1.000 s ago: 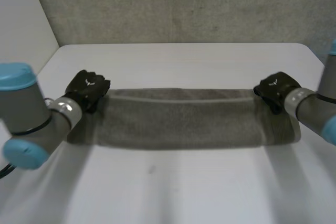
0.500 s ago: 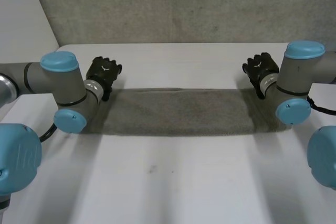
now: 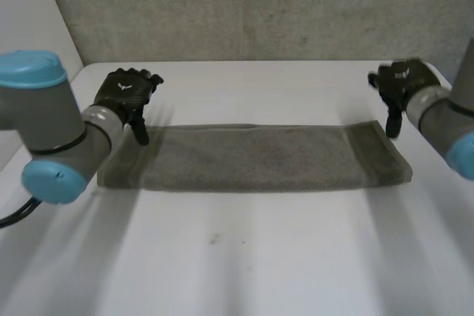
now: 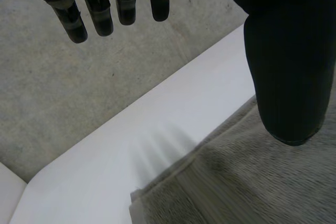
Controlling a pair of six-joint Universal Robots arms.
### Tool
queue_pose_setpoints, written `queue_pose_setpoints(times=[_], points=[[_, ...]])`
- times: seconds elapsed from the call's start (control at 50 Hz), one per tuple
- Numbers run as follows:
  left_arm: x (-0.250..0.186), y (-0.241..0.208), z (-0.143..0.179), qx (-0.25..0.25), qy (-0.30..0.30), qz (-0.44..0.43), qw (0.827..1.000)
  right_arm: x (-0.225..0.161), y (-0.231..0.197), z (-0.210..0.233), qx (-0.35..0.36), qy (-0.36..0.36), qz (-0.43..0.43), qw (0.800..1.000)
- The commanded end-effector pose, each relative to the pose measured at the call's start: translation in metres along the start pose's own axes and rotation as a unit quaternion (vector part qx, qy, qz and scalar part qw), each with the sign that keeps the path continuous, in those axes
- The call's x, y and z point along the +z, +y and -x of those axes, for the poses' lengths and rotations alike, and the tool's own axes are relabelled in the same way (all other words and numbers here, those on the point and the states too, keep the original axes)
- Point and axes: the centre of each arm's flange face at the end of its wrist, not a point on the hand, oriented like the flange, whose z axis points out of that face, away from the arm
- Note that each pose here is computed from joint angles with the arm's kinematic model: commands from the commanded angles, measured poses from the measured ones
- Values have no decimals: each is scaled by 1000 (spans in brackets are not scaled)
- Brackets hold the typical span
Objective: Fold the towel.
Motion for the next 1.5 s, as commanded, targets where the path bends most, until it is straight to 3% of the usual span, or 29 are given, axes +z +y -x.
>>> queue_pose_setpoints(times=[0.02, 0.18, 0.42, 0.66, 0.76, 0.88, 0.94, 0.98, 1.04, 1.08, 1.1, 1.14, 1.16, 1.2, 1.36, 1.5], points=[[-36, 8, -4, -12, -4, -11, 1000, -19, 47, 19, 13, -45, 39, 998], [-52, 16, -8, -14, -5, -17, 1000, -13, 94, 27, 22, -50, 45, 998], [-54, 24, -7, -15, -11, -16, 1000, 10, 119, 28, 7, -35, 49, 998], [-55, 26, -8, -15, -10, -16, 1000, 12, 138, -67, 17, 92, 75, 993], [-55, 26, -8, -15, -10, -15, 1000, 14, 156, -117, -34, 146, 103, 983], [-55, 27, -5, -16, -14, -14, 1000, 15, 147, -125, -61, 156, 93, 982], [-55, 27, -5, -16, -15, -14, 1000, 17, 121, -110, -69, 144, 59, 985], [-55, 27, -5, -16, -14, -13, 1000, 15, 68, -74, -83, 116, -11, 990], [-56, 29, -6, -16, -13, -9, 1000, 13, 47, -55, -84, 99, -40, 991], [-57, 30, -6, -16, -13, -9, 1000, 6, 12, -13, -87, 57, -90, 990], [-57, 30, -7, -17, -13, -9, 1000, 6, 12, -12, -87, 57, -91, 990], [-57, 31, -7, -16, -13, -7, 1000, -8, -20, 39, -99, 5, -141, 985], [-57, 32, -6, -17, -14, -5, 1000, -8, -21, 40, -99, 4, -141, 985], [-58, 32, -4, -17, -16, -5, 1000, -26, -41, 98, -113, -58, -181, 975], [-59, 34, -2, -19, -19, -2, 1000, -66, -55, 202, -139, -169, -230, 948], [-59, 36, -2, -18, -20, -2, 1000, -78, -47, 243, -160, -212, -233, 935]])
